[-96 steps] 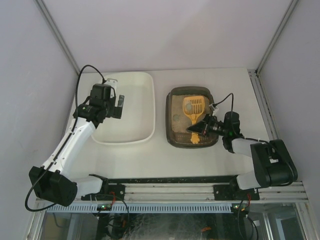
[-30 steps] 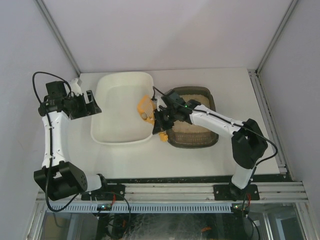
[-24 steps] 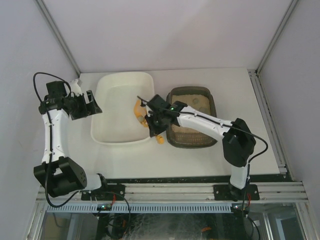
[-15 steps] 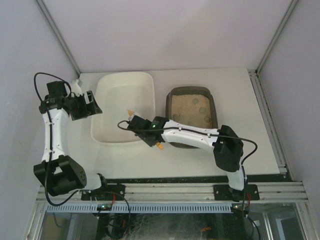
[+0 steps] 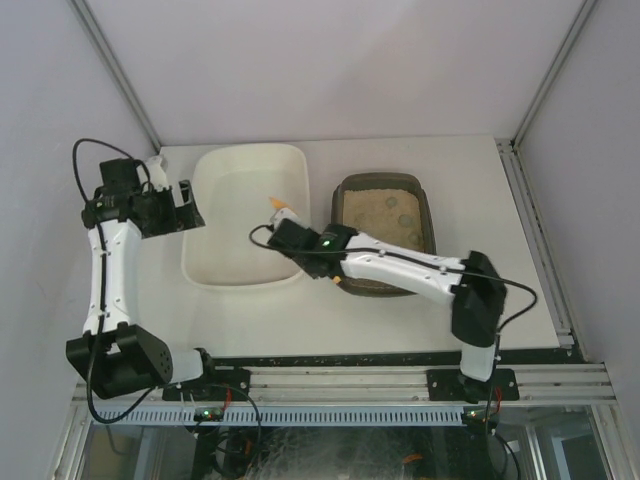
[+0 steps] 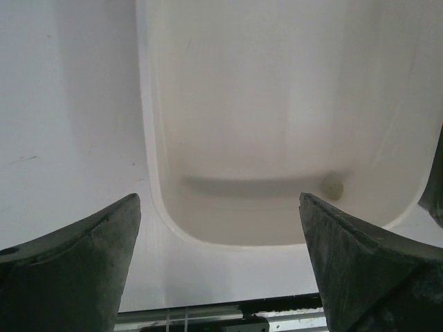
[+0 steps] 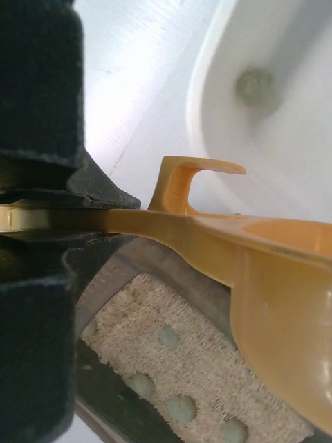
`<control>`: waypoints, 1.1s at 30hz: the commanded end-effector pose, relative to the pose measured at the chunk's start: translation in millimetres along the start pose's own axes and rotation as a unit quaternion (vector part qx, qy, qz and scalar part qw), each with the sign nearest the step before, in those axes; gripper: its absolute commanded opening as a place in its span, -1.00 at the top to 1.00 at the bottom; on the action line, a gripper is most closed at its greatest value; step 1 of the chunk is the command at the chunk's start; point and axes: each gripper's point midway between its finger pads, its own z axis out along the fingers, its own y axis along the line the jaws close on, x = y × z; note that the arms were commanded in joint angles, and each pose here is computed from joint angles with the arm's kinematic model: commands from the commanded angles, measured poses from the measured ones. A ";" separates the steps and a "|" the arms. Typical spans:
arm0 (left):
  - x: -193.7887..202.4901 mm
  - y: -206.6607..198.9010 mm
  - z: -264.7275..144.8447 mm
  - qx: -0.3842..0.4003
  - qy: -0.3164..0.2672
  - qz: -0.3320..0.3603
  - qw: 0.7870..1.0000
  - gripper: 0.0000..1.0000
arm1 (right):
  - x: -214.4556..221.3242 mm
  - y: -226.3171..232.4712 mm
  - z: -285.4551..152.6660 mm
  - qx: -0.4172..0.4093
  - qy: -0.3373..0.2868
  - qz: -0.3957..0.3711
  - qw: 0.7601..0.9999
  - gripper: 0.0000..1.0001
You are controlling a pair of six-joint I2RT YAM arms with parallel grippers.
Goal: Clean the litter box
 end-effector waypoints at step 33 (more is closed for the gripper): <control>-64.1 -276.0 49.1 0.152 -0.090 -0.004 0.984 -1.00 | 93.4 -74.2 23.1 -0.261 0.170 0.451 0.836 1.00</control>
